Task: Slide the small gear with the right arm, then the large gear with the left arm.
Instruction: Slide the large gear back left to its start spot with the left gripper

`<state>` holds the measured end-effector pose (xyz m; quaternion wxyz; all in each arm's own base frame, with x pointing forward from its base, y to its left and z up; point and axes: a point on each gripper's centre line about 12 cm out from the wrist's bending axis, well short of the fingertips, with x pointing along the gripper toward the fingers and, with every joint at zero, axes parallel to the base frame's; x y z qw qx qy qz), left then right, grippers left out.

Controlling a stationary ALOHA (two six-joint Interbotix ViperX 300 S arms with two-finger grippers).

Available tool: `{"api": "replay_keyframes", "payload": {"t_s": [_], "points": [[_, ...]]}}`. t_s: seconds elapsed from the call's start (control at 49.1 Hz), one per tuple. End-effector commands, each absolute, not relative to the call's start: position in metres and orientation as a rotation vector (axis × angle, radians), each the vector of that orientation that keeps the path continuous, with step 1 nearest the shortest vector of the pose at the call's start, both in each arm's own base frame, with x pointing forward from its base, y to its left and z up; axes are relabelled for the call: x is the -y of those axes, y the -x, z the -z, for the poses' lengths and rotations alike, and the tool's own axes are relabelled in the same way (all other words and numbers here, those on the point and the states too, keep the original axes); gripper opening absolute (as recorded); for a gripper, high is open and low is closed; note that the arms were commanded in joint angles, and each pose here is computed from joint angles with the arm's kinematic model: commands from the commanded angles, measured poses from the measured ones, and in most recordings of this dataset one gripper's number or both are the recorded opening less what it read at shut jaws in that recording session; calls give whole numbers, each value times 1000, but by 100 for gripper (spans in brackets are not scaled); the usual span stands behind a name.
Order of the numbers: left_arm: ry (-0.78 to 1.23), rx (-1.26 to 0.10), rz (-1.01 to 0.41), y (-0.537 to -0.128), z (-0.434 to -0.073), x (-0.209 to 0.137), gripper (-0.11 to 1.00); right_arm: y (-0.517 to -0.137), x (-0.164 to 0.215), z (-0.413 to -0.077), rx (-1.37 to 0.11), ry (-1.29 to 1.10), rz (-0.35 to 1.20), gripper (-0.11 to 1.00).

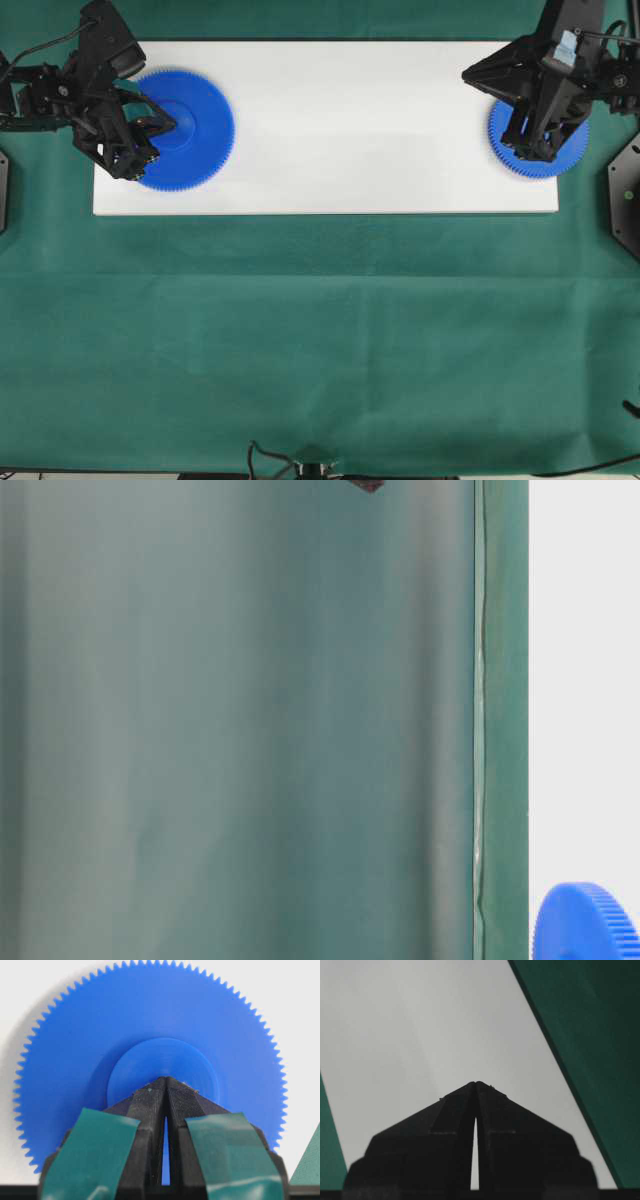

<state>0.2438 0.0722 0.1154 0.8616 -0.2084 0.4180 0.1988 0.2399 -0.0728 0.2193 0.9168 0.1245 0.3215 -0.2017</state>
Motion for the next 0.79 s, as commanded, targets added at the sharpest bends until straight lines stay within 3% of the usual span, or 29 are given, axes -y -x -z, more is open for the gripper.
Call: {"api": "replay_keyframes", "payload": {"t_s": [0.0,0.428,0.774], "points": [[436,-892,-421,-242,-114,-73,0,-245,73,-230,-629,-255,409,52],[430,-851,-415,-246,-126,-74,0,-245,72,-229,-633,-254,404,52],[350,-730,-372,-259,-163,-77,0,-245,72,-229,-629,-254,403,52]]}}
